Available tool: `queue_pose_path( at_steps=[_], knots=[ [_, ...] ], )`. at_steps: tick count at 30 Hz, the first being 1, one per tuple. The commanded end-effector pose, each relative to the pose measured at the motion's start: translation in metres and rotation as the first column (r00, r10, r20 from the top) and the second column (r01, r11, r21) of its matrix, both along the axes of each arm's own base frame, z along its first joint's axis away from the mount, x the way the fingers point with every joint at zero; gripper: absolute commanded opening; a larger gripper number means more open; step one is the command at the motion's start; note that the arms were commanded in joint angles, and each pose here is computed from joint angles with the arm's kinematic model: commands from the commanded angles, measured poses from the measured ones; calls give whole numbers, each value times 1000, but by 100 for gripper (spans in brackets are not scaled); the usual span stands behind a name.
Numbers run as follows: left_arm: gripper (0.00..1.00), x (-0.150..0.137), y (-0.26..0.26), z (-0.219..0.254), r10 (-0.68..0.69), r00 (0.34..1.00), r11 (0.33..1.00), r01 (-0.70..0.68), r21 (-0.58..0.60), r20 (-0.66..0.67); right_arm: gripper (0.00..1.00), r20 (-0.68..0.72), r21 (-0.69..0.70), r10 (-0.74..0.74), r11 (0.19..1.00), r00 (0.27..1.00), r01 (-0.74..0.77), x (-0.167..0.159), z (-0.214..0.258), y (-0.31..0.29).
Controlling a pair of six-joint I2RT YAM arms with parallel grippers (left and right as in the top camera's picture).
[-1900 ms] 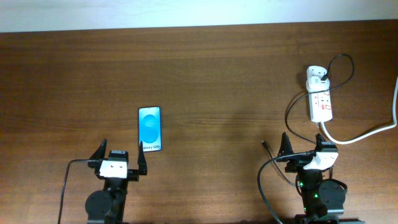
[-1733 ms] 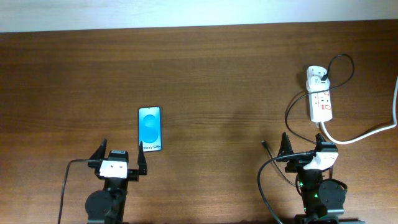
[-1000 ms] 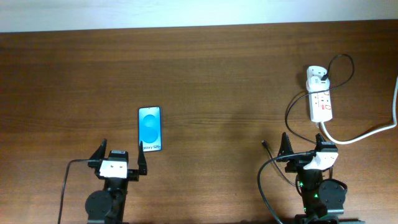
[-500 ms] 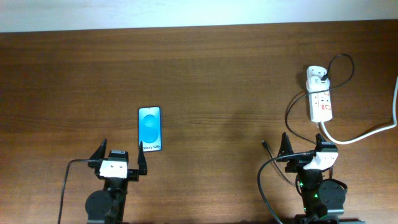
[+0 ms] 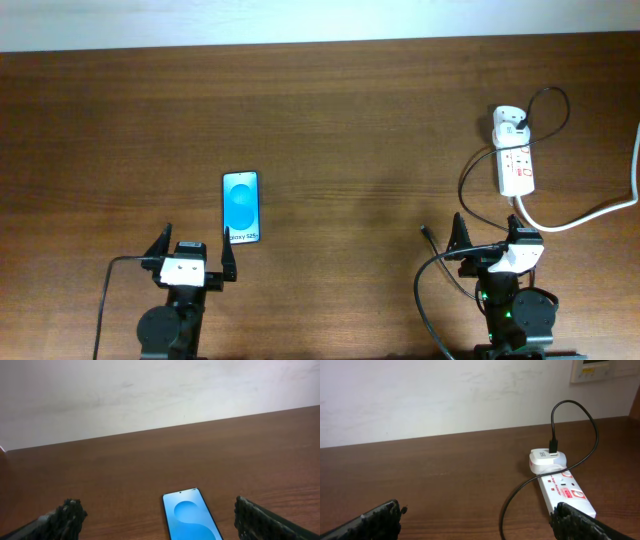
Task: Plug charger to phone and switch on socket
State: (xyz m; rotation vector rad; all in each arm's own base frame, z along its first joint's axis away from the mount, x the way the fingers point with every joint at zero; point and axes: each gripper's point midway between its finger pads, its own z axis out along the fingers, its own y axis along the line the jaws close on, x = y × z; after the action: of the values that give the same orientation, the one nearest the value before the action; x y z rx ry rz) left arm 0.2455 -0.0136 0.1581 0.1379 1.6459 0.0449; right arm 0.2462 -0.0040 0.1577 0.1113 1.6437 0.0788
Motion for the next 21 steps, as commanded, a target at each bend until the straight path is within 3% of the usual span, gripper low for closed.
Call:
queue_pose_path(
  at_steps=[1,13,18,21],
  knots=[
    [99,0,1,-2,1,1000,1000,-1,16,2,98,-5,-7,12,1000,1000,-12,0,-3,3],
    [99,0,0,-2,0,1000,1000,0,16,1,98,-5,-7,13,1000,1000,-13,0,-3,3],
    [99,-4,-19,8,-112,994,992,112,-50,5,98,-5,-7,12,1000,1000,-12,0,-3,3],
    [99,-11,-20,19,-114,993,992,112,-56,-43,98,-5,-7,13,1000,1000,-13,0,-3,3]
  ],
)
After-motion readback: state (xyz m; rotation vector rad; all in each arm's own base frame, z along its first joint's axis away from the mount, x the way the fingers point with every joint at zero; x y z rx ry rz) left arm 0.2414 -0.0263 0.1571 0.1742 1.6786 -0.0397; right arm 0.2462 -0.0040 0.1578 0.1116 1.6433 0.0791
